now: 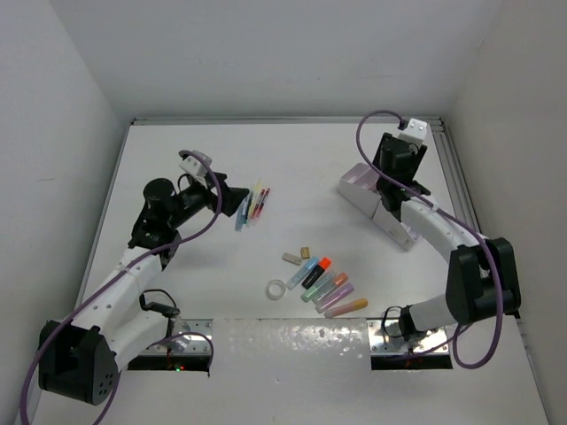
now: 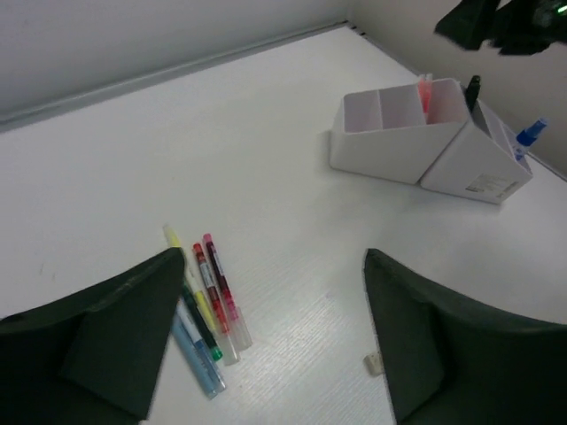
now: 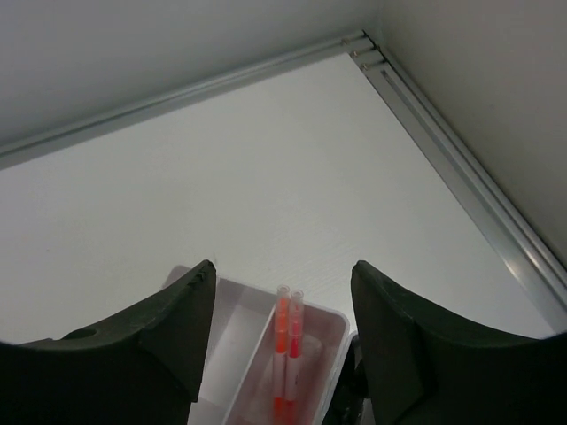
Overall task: Sort the stationery into containers
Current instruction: Place the pen in the storage box, then pick up the pen from the center of the board.
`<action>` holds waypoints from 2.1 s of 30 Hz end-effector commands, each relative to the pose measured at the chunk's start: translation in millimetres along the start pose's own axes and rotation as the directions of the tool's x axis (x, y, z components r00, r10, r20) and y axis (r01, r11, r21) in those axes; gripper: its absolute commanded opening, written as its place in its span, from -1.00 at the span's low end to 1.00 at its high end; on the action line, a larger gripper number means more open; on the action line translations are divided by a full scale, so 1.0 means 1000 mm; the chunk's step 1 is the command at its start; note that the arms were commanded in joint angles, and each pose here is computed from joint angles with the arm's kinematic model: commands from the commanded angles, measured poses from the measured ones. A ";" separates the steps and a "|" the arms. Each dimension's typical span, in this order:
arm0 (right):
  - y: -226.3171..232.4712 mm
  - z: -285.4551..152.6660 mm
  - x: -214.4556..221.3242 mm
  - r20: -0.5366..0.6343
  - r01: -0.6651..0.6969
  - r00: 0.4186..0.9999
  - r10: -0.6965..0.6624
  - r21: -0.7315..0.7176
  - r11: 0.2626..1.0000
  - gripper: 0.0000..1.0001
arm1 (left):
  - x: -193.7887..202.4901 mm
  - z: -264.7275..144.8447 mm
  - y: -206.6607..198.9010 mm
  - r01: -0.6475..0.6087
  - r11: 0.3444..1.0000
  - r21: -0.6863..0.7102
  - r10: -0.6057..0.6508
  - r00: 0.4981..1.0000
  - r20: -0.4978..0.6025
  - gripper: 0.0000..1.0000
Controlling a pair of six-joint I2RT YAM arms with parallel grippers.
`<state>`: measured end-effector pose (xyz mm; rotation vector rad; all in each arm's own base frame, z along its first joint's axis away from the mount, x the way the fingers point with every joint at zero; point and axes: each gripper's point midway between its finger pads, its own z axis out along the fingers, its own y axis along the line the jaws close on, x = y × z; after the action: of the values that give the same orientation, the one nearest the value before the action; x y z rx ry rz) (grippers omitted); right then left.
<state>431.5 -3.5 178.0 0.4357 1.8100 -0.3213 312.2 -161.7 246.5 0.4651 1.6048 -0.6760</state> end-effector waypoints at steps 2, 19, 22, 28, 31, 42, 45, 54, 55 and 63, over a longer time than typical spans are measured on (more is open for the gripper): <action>0.022 -0.026 -0.068 0.118 0.025 0.993 -0.009 -0.132 0.991 0.21 | 0.019 0.005 0.029 0.147 0.976 -0.163 -0.160 0.985 -0.072 -0.12; 0.108 -0.121 -0.023 0.049 0.166 0.984 -0.169 -0.578 0.799 -0.20 | 0.122 0.019 0.080 0.015 0.954 -0.300 -0.199 0.780 -0.593 -0.46; 0.110 -0.127 -0.011 0.028 0.167 0.982 -0.187 -0.592 0.788 -0.18 | 0.134 0.024 0.080 0.031 0.961 -0.273 -0.205 0.742 -0.639 -0.47; 0.122 -0.136 0.005 -0.056 0.104 0.983 -0.172 -0.607 0.788 -0.21 | 0.142 0.027 0.091 0.063 0.946 -0.319 -0.271 0.696 -0.665 -0.49; 0.157 -0.138 0.005 -0.140 0.049 0.975 -0.172 -0.621 0.782 -0.22 | 0.131 0.018 0.098 0.081 0.929 -0.361 -0.305 0.718 -0.625 -0.50; 0.303 -0.139 0.064 -0.359 0.011 0.881 -0.308 -0.636 0.772 -0.08 | 0.136 0.008 0.093 -0.032 0.951 -0.306 -0.180 0.749 -0.637 -0.27; 0.302 -0.147 0.082 -0.368 0.000 0.878 -0.306 -0.640 0.768 -0.08 | 0.149 0.023 0.089 0.002 0.951 -0.310 -0.213 0.734 -0.645 -0.27; 0.236 -0.145 0.090 -0.346 0.028 0.900 -0.266 -0.564 0.825 -0.06 | 0.187 0.037 0.091 0.014 0.939 -0.344 -0.264 0.671 -0.693 -0.31; 0.231 -0.145 0.092 -0.348 0.029 0.899 -0.265 -0.557 0.830 -0.06 | 0.189 0.038 0.092 -0.002 0.939 -0.343 -0.253 0.671 -0.697 -0.31; 0.193 -0.142 0.099 -0.370 0.032 0.895 -0.249 -0.504 0.863 -0.06 | 0.202 0.044 0.094 -0.026 0.932 -0.361 -0.259 0.651 -0.714 -0.31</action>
<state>370.4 249.0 108.4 -0.0548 2.3259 0.1484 353.9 -133.9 15.0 0.4335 2.5977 -0.2908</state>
